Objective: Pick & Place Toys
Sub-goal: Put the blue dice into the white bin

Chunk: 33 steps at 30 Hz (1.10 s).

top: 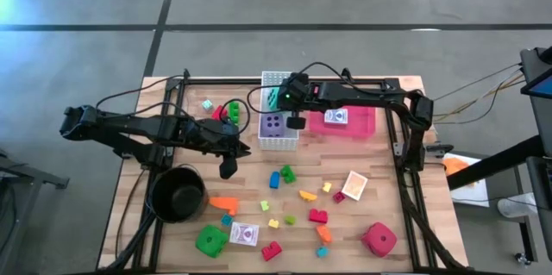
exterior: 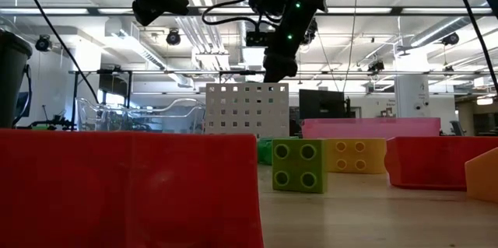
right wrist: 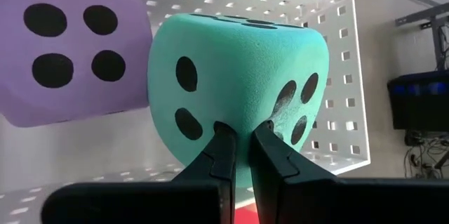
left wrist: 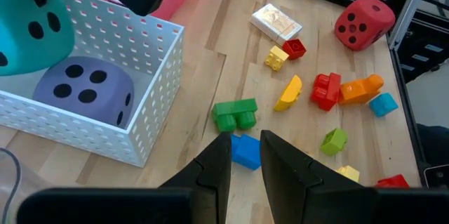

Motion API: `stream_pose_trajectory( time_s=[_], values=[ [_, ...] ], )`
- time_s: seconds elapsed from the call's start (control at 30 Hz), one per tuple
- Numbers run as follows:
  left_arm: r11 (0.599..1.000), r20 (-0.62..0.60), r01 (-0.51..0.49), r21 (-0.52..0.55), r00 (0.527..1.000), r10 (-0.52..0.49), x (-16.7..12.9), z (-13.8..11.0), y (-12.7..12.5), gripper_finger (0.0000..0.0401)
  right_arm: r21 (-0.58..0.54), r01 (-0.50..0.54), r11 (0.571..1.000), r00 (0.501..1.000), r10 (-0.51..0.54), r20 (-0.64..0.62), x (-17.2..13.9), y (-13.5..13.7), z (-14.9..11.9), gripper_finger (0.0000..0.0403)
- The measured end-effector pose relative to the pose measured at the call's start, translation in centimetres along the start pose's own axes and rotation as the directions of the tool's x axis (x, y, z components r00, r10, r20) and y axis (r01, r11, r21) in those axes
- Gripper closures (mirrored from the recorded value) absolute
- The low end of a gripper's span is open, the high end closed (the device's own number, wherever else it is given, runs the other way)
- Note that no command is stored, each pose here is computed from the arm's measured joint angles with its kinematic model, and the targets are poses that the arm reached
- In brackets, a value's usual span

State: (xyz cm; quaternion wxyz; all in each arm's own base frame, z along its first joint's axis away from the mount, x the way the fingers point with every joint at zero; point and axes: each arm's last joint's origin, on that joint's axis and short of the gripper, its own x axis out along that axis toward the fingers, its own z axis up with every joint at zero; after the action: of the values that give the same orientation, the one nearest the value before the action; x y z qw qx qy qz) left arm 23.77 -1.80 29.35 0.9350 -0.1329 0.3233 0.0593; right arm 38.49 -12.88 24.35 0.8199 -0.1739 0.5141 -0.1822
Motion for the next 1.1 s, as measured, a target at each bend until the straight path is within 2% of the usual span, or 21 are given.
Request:
stream_pose_trajectory(
  time_s=[0.3,0.73,1.1],
  values=[
    [1.0,0.0,0.0,0.0,1.0,0.0,0.0,0.0,0.0,0.032,-0.012,-0.014,1.0,1.0,0.014,-0.005,-0.1,0.4,0.0,0.039],
    [1.0,0.0,0.0,0.0,1.0,0.0,0.0,0.0,0.0,0.032,-0.016,-0.106,0.994,0.994,0.106,-0.009,-0.5,1.5,0.0,0.039],
    [1.0,0.0,0.0,-0.001,1.0,0.0,0.0,0.0,0.0,0.032,-0.017,-0.109,0.994,0.994,0.109,-0.014,-0.5,1.5,0.0,0.039]
  ],
)
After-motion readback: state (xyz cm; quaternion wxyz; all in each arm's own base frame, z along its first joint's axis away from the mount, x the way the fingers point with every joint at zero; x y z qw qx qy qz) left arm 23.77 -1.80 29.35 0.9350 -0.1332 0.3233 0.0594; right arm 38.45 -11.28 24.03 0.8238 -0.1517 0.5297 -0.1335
